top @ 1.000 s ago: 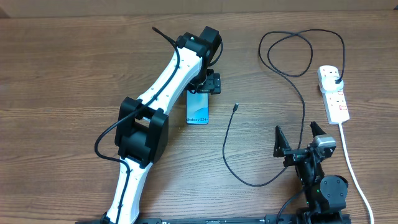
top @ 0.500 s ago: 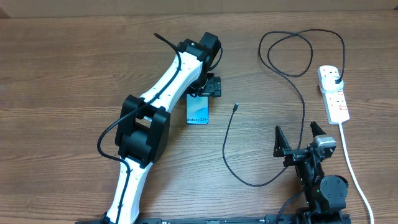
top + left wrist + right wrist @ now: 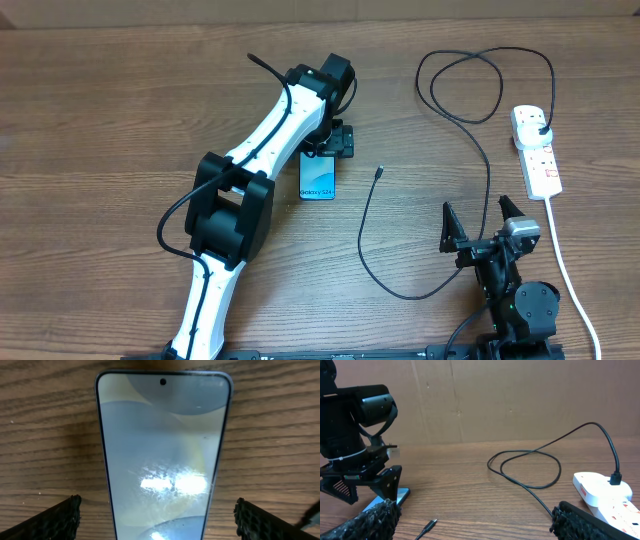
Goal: Plug charger to phone and switch on socket
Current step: 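Lower the open left gripper down onto the phone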
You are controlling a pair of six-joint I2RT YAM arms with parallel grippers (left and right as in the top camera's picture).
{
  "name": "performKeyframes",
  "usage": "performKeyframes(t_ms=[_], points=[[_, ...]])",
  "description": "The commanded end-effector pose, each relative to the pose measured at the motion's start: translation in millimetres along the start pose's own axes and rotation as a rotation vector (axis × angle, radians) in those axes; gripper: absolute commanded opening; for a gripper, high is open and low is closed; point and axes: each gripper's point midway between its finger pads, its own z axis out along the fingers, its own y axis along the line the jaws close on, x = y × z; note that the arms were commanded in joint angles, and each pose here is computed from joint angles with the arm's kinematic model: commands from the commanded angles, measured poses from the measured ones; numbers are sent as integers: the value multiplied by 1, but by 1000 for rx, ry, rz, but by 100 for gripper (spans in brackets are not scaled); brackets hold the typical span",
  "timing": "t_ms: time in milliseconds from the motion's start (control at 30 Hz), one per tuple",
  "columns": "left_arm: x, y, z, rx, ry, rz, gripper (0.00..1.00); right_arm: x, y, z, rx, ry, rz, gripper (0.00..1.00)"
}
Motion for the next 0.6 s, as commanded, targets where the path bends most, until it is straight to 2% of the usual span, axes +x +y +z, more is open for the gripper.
performKeyframes(t_ms=[0, 567], points=[[4, 4, 11, -27, 12, 20, 100, 2, 0, 0, -3, -1, 6, 100], [5, 5, 16, -27, 12, 19, 100, 2, 0, 0, -3, -1, 6, 100]])
